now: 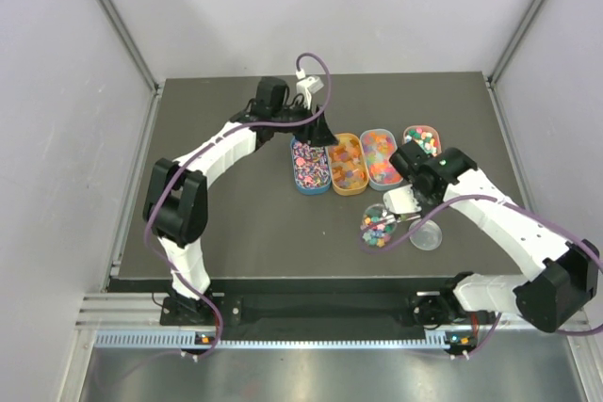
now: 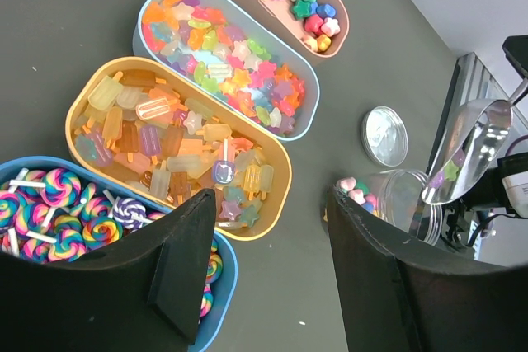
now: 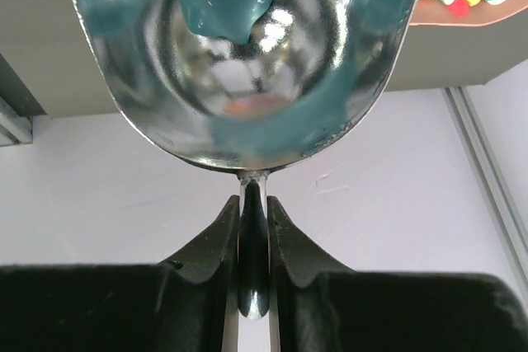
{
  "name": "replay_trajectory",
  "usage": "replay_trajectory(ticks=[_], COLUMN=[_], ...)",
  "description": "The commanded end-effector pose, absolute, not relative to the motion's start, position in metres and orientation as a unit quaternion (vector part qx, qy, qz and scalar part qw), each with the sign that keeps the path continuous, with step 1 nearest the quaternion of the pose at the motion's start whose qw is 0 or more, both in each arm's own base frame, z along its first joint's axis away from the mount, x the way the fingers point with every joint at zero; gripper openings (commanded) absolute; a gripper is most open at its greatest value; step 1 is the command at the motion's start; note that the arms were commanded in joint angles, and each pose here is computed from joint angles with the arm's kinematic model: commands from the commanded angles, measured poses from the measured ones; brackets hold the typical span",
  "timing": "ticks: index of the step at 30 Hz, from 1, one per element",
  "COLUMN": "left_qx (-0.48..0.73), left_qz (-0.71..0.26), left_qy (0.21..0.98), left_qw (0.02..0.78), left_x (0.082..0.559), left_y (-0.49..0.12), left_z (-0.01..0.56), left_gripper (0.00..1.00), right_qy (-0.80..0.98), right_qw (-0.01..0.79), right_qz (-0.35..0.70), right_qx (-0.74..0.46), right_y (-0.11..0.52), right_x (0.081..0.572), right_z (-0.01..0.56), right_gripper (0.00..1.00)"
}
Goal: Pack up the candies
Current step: Place the fake candies in the packing bottle, then adjust the spatula.
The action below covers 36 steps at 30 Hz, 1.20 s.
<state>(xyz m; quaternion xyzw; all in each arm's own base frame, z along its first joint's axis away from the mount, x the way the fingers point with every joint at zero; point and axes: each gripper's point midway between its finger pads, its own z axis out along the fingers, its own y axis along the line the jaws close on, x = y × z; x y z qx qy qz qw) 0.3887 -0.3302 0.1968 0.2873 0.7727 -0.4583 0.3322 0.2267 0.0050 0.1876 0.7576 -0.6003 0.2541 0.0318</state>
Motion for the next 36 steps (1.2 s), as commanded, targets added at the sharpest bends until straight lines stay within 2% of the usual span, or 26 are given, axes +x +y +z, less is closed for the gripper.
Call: replay_trajectory(ticks=[1,30,36], left_qx=[0.300,0.295,0.301], left_qz=[-0.459,-0.462,-0.472], left_qy=[0.753,0.752,0.744], left_qw=[0.363,0.365,0.365], left_x=[0.385,0.389,0.386], left_y=[-0.326,-0.326,-0.328], left_z=[0.225,0.223,0.232], left_gripper=[0.61,0.60,0.60], right_qy=[-0.585,-0.551,-0.569], right_qw=[0.077,0.087,0.048], right_qz=[0.275,0.331,0.339], right_qx=[0.759,0.761,0.748], right_y=[-0.006,0.000,0.009], right_x=[0.218,0.229,0.239], right_z=[0.195,0.221,0.240], right_gripper=[0.00,0.00,0.00])
